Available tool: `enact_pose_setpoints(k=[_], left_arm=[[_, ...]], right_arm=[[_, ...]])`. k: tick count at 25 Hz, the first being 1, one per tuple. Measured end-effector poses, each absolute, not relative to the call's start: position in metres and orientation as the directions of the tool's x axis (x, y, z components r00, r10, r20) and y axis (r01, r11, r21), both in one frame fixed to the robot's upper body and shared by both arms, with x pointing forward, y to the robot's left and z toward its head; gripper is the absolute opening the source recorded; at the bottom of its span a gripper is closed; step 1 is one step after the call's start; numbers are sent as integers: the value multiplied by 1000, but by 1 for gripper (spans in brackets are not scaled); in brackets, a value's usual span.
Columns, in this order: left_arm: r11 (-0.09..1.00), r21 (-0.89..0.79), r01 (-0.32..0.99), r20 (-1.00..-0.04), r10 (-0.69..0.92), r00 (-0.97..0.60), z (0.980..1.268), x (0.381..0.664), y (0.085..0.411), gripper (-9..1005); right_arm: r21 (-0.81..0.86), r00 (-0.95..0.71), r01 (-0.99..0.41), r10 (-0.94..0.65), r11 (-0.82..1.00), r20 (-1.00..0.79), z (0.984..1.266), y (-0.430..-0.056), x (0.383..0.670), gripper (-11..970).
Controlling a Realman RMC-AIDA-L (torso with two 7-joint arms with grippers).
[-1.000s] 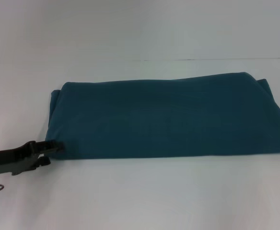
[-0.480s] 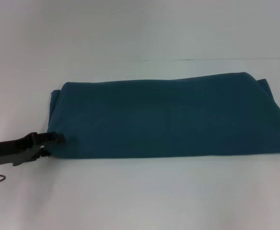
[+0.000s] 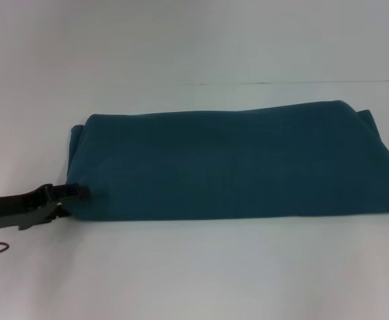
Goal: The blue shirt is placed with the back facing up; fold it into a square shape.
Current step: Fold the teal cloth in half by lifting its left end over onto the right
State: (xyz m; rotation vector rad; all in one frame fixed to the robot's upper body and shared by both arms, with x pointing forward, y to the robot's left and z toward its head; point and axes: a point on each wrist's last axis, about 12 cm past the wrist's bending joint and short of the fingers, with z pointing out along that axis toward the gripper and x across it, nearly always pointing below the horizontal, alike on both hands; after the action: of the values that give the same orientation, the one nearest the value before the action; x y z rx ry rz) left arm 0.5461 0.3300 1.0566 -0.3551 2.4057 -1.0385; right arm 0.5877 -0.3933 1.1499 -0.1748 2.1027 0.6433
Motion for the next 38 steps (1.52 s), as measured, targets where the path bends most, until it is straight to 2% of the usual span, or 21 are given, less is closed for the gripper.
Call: enact_pose_setpoints(k=[4,6,17,23,28,38], left_arm=[[685,-728,-28,-345,-401,-849,1057,548,328,723],[688,-726,-18,-355,-397,-846,1058,549,328,558],[699,-714,-19,-365,-395,-843,1057,550,329,324],[708,-706,-22,-372,-398,-839,1056,548,332,90],[714,-699,-37,-384,-418,-823,1055,542,342,26],[730,-677,-93,-438,-501,-746,1062,514,394,26]], right_arm=[[378,-582,-355,114,855,-805,1150,-393,588,734],[378,-582,-356,114,855,-805,1150,-393,588,733],[380,-585,-360,111,852,-804,1150,-392,588,732],[385,-590,-360,113,850,-800,1147,-390,587,732],[401,-596,-361,123,842,-794,1143,-384,587,732],[431,-589,-397,135,810,-797,1138,-354,596,731]])
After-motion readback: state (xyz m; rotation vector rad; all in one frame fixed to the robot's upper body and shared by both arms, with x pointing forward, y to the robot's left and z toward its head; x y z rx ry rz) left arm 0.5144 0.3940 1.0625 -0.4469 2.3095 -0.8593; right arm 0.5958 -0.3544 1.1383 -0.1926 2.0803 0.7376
